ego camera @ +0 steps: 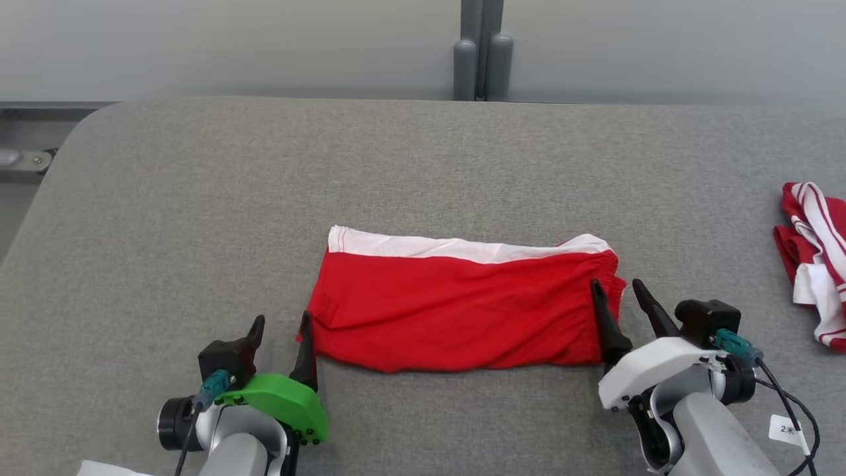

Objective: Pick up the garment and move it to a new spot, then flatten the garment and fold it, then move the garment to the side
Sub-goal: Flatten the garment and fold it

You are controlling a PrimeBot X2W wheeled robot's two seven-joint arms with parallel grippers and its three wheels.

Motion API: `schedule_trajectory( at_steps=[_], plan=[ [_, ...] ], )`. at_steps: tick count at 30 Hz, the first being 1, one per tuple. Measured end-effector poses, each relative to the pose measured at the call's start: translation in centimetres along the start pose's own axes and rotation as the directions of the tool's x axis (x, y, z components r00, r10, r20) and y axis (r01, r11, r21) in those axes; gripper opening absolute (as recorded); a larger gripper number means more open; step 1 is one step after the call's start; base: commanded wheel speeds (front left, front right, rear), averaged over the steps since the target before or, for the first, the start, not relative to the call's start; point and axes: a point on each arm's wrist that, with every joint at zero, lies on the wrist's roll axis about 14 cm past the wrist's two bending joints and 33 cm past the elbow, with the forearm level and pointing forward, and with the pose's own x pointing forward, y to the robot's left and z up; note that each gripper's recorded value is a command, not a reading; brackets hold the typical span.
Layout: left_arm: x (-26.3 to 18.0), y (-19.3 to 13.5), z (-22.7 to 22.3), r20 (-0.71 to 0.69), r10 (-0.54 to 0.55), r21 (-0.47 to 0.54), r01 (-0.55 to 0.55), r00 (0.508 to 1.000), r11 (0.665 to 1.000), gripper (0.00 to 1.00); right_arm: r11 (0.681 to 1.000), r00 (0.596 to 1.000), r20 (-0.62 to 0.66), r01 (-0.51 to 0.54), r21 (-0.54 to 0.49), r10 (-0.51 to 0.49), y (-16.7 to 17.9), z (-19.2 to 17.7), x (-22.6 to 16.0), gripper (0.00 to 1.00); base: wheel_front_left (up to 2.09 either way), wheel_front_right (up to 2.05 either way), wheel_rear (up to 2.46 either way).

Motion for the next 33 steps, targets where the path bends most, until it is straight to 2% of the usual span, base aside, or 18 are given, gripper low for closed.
schedule_trajectory(
  at_steps=[8, 11, 15, 16, 17, 18, 24, 28, 30, 33],
  plan=[
    [-0.4, 1.4, -0.1, 0.007, 0.039, -0.010, -0.039, 0.999, 0.999, 1.00, 0.998, 0.985, -0.161, 0.059, 0.000, -0.059, -1.8, -5.1, -0.1, 1.00, 0.00, 0.00, 0.00],
    [-0.4, 1.8, 0.0, 0.010, 0.054, -0.013, -0.053, 0.999, 0.998, 1.00, 0.997, 0.976, -0.206, 0.073, 0.024, -0.066, -2.0, -6.5, -0.1, 1.00, 0.00, 0.00, 0.00],
    [-0.4, 2.3, 0.2, 0.020, 0.066, 0.000, -0.066, 0.998, 0.998, 1.00, 0.992, 0.975, -0.220, 0.058, 0.115, -0.032, -0.6, -7.1, 0.6, 1.00, 0.00, 0.00, 0.00],
    [-0.4, 2.5, 0.2, 0.021, 0.069, 0.004, -0.069, 0.997, 0.998, 1.00, 0.987, 0.975, -0.218, 0.063, 0.147, -0.029, -0.3, -7.1, 0.8, 0.42, 0.00, 0.00, 0.00],
    [-0.5, 2.6, 0.2, 0.021, 0.069, 0.008, -0.069, 0.997, 0.998, 1.00, 0.982, 0.975, -0.218, 0.069, 0.175, -0.030, -0.2, -7.2, 0.8, 0.06, 0.00, 0.00, 0.00],
    [-0.5, 2.6, 0.2, 0.022, 0.068, 0.010, -0.068, 0.997, 0.998, 1.00, 0.979, 0.976, -0.217, 0.074, 0.191, -0.031, -0.2, -7.1, 0.9, 0.00, 0.00, 0.00, 0.00],
    [-0.8, 2.4, 0.4, 0.034, 0.058, 0.014, -0.058, 0.998, 0.998, 1.00, 0.973, 0.983, -0.170, 0.104, 0.204, -0.069, -1.6, -5.5, 1.3, 0.00, 0.00, 0.00, 0.00],
    [-0.9, 2.0, 0.1, 0.029, 0.044, 0.012, -0.044, 0.999, 0.999, 1.00, 0.974, 0.992, -0.073, 0.112, 0.195, -0.099, -3.7, -2.0, 2.0, 0.00, 0.00, 0.00, 0.00],
    [-0.9, 1.6, 0.0, 0.024, 0.028, 0.011, -0.029, 0.999, 1.000, 1.00, 0.981, 0.998, -0.010, 0.060, 0.186, -0.059, -2.8, 0.3, 2.9, 0.00, 0.00, 0.00, 0.00],
    [-1.0, 1.0, -0.2, 0.021, 0.014, 0.004, -0.014, 1.000, 1.000, 1.00, 0.982, 0.997, 0.040, -0.066, 0.177, 0.060, 0.8, 2.5, 3.8, 0.00, 0.00, 0.00, 0.00]
  ],
)
